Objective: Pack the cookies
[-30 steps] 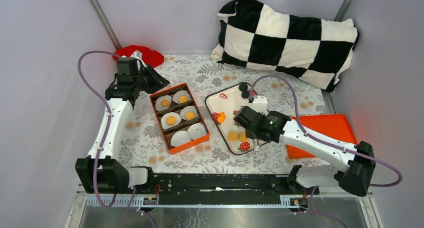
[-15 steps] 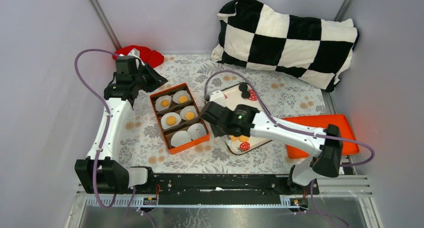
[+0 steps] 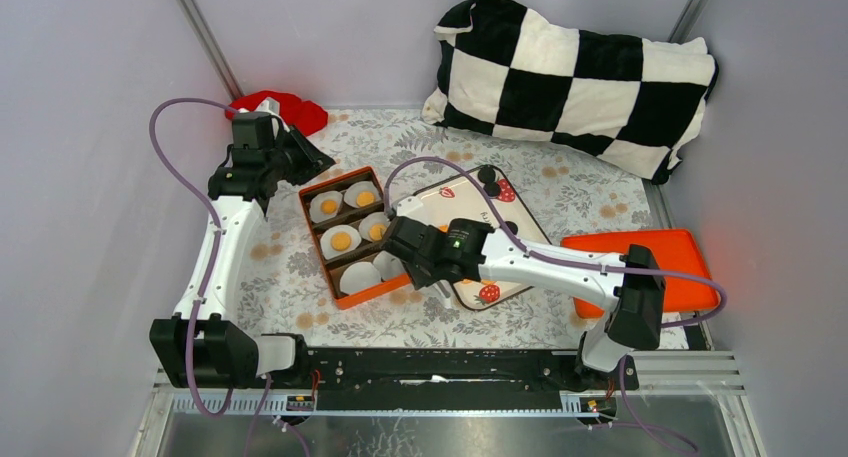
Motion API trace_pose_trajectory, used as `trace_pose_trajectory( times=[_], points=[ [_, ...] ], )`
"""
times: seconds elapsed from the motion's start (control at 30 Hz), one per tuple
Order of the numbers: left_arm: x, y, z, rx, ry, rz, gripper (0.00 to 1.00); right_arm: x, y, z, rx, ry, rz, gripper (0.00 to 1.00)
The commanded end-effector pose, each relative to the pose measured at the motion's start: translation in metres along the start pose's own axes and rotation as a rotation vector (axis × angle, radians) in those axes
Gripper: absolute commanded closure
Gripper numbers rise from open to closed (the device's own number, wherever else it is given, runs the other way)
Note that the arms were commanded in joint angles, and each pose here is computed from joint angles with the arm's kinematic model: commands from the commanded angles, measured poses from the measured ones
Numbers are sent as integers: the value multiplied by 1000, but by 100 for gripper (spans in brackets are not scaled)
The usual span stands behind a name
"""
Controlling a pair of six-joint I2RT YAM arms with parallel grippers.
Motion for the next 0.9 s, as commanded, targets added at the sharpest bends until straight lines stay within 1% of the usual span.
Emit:
trace_pose_trajectory(
  times=[0.0, 0.17, 0.4, 0.57, 0.7, 0.87],
  points=[
    [5, -1, 0, 0, 28, -19, 74, -1, -20, 20, 86, -23, -20, 100],
    [5, -4, -3, -13, 21, -22, 74, -1, -32, 26, 92, -51, -65, 100],
    [2, -10, -4, -12, 23, -27, 74, -14, -39, 30, 80, -76, -43, 100],
    [-2, -9, -2, -10, 18, -19, 74, -17, -46, 32, 84, -79, -56, 100],
    [-3, -8, -2, -10, 18, -15, 74, -12, -56, 37, 97, -76, -99, 100],
    [-4, -6, 0, -7, 17, -9, 74, -18, -48, 44, 101, -107, -63, 100]
  ],
)
Point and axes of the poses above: each gripper's point midway between its finger pads, its own y axis out along the fingers, its own z axis along the line the jaws close on, x = y × z, the point moved 2 cm from there along -y, back along the fingers, and after that the axes turned 14 degrees about y, right-handed, at the moved point
